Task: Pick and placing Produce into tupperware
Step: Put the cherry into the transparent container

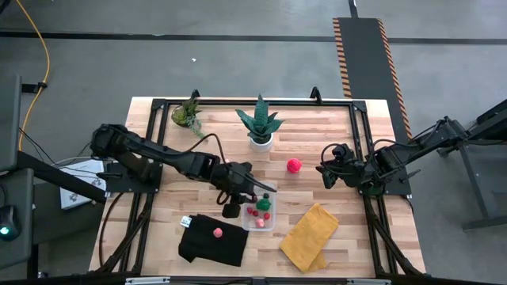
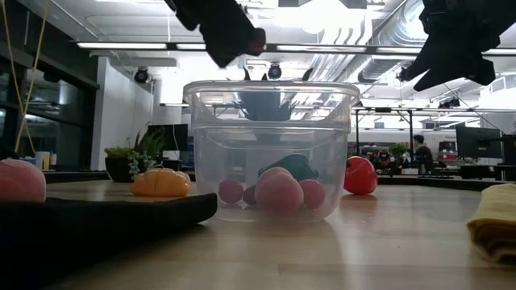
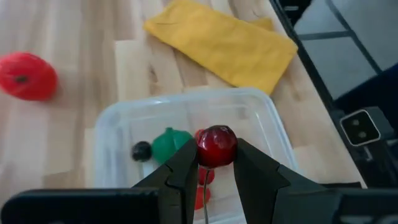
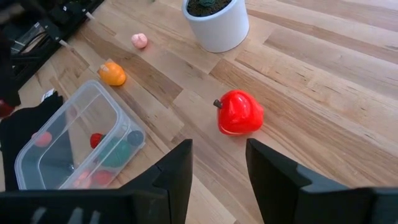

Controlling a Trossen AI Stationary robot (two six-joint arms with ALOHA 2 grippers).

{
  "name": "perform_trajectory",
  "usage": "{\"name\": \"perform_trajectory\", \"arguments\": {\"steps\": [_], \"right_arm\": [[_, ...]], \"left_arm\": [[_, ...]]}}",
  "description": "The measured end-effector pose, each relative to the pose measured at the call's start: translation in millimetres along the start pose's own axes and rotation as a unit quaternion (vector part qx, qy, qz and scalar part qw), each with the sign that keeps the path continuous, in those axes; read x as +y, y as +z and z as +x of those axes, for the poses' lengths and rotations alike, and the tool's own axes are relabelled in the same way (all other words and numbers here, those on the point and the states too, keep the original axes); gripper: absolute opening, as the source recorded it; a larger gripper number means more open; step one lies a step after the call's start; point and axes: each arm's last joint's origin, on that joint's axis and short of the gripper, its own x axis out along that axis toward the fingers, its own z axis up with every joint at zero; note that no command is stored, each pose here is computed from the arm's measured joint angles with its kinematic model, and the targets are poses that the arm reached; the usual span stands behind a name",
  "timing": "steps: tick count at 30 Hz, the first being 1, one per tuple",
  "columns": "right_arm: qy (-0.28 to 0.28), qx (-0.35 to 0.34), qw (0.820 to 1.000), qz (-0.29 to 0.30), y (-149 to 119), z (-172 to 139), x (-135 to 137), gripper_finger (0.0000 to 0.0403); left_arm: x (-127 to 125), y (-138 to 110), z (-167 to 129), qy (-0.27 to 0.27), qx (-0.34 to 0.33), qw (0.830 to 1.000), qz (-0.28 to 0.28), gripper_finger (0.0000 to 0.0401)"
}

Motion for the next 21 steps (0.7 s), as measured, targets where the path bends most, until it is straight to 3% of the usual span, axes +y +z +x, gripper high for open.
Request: {"name": "perform_trajectory", "arguments": {"steps": [10,13,21], "right_arm": [[0.0,0.0,1.0,0.004,0.0,0.0,0.0,0.0141],[0.001,-0.001,1.0,0.005,0.2,0.0,0.2,0.0141],[0.001,-0.007,1.0,0.008,0.7,0.0,0.6,0.0141]], "left_arm": [[7.1,-17.9,34.9,0.009,0.056,0.998,-0.013,0.0083],[8.7,-18.6,37.9,0.029,0.055,0.998,-0.015,0.0083],[10.3,-23.8,50.5,0.026,0.064,0.997,-0.021,0.0083]]}}
